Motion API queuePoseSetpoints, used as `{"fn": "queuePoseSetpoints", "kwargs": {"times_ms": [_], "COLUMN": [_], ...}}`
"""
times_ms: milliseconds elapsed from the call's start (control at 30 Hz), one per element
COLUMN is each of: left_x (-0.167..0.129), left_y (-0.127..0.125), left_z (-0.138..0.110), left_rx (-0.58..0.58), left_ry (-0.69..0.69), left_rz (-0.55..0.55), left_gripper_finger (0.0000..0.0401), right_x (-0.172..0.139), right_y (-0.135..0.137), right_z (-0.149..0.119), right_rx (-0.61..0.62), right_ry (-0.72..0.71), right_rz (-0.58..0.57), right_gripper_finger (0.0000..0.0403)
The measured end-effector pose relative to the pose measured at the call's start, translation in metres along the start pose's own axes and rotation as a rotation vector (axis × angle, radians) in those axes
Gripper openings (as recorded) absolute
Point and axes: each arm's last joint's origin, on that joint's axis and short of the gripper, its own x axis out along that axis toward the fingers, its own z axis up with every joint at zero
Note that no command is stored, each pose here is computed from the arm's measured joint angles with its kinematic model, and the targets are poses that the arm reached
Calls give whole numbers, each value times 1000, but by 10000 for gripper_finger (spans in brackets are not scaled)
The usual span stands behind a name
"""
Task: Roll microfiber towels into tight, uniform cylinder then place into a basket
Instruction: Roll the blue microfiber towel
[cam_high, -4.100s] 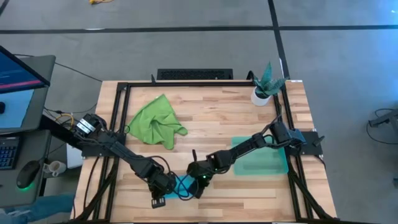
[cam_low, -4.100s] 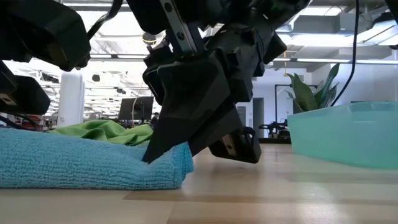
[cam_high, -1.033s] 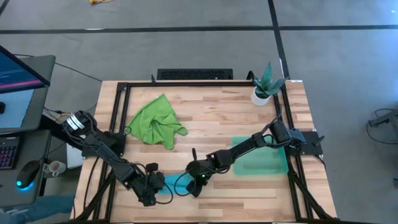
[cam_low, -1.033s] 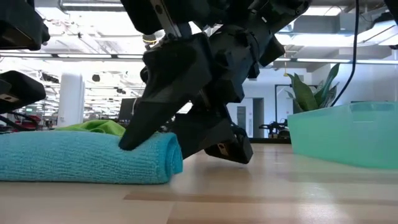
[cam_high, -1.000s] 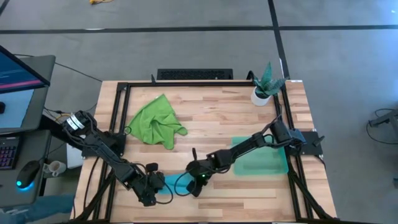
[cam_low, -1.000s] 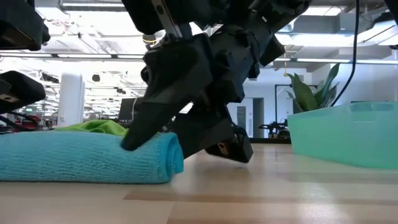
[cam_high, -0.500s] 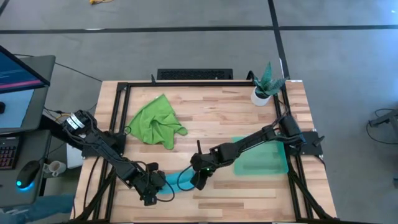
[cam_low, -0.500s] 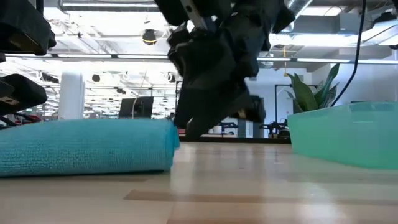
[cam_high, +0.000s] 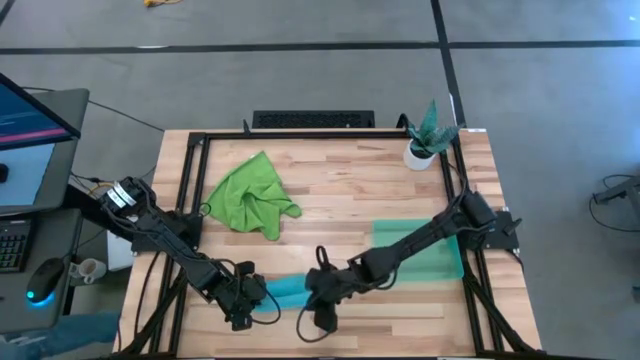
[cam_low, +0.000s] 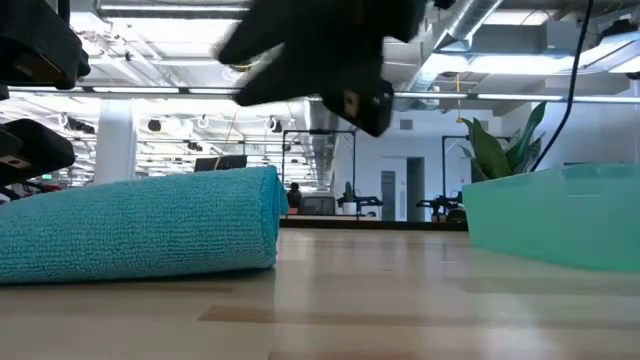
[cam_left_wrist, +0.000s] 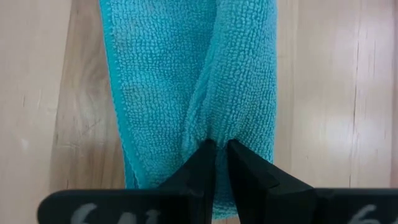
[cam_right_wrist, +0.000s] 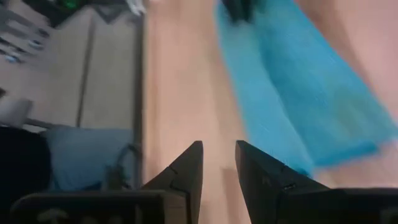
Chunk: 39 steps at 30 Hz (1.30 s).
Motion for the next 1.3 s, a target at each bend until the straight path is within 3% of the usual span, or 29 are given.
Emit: {"fn": "queuePoseSetpoints", "kwargs": {"times_ms": [167,267,367,500,1000,1167,1300], "left_x": [0,0,0,0,0,0,0], "left_y": [0,0,0,0,0,0,0], "left_z": [0,0,0,0,0,0,0], "left_rx": [-5,-8,-18,-25,-25,-25,-10], "left_ry": [-2,-3,-2,-1,-2,-2,-3], "left_rz": [2,1,2,2,2,2,0], "left_gripper_finger": [34,34,34,34,34,43,75], "right_x": [4,14,31,46,50,50,50], "right_y": [-5,-17,-19,-28,-56,-58,-58], "right_z": [7,0,1,-11,-13,-13,-13], "right_rx": [13,60,93,143,442,463,464], "right_ry": [-44,-2,-23,30,102,104,105], "right_rz": [16,-18,58,44,-80,-85,-86], "right_gripper_finger": [119,119,119,119,118,117,117]}}
